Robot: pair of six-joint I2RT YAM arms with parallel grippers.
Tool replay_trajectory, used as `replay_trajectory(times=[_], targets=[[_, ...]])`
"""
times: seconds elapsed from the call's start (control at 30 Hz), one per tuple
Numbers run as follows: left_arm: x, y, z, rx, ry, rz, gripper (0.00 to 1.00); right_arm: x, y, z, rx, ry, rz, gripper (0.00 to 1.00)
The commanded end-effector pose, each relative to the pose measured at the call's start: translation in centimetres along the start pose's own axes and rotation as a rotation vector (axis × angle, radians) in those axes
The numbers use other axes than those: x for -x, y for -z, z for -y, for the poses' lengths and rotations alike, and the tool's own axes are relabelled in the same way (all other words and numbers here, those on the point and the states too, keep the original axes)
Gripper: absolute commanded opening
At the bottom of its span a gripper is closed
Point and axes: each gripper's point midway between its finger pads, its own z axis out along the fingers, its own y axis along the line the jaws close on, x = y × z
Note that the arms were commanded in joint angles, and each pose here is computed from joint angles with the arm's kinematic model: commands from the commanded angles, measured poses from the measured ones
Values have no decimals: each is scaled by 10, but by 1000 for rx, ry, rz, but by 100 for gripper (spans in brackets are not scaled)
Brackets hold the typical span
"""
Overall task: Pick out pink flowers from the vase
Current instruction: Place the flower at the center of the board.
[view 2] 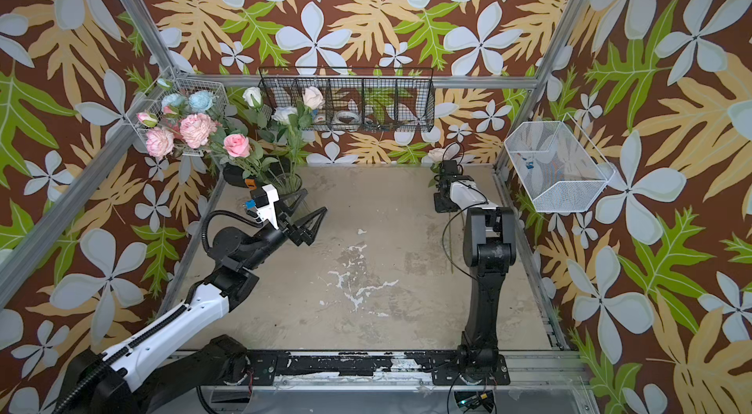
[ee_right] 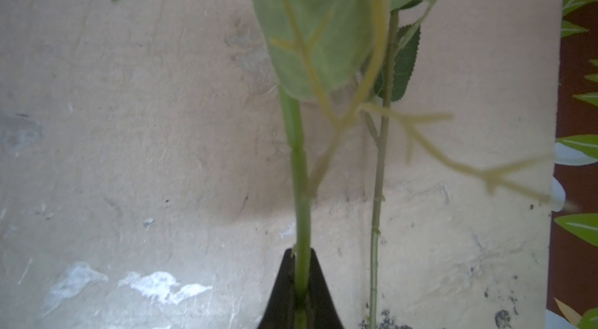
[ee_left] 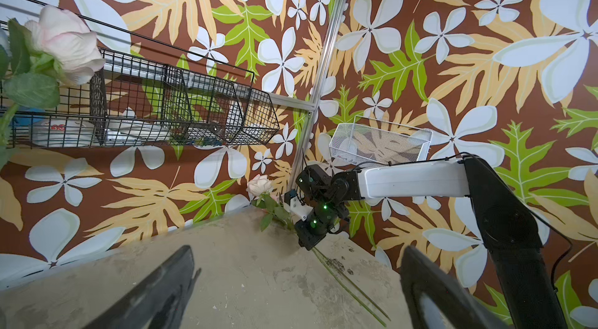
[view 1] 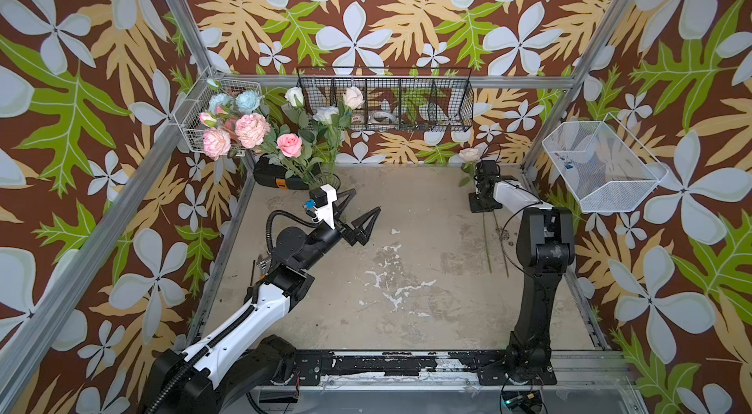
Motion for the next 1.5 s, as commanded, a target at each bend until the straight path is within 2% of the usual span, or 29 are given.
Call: replay_trajectory(times=[0.0, 0.63, 0.87, 1.2, 1.37, 1.47], targets=[[2, 2, 0, 6, -8, 7, 100, -7, -8, 6, -42, 24, -52, 0], [2, 4, 0, 6, -2, 16, 100, -24, -38, 17, -154, 69, -161, 0], [2, 1, 1, -2, 0, 13, 100, -21, -29, 17, -145, 61, -135, 12], [4, 1, 2, -7, 2, 17, 100, -20, -22, 18, -138, 53, -127, 16], [2, 1, 1, -3, 5, 13, 100, -10, -3, 19, -117, 30, -87, 19], [2, 2, -1, 11, 4, 15, 100, 2, 20, 21, -96, 6, -32, 21]])
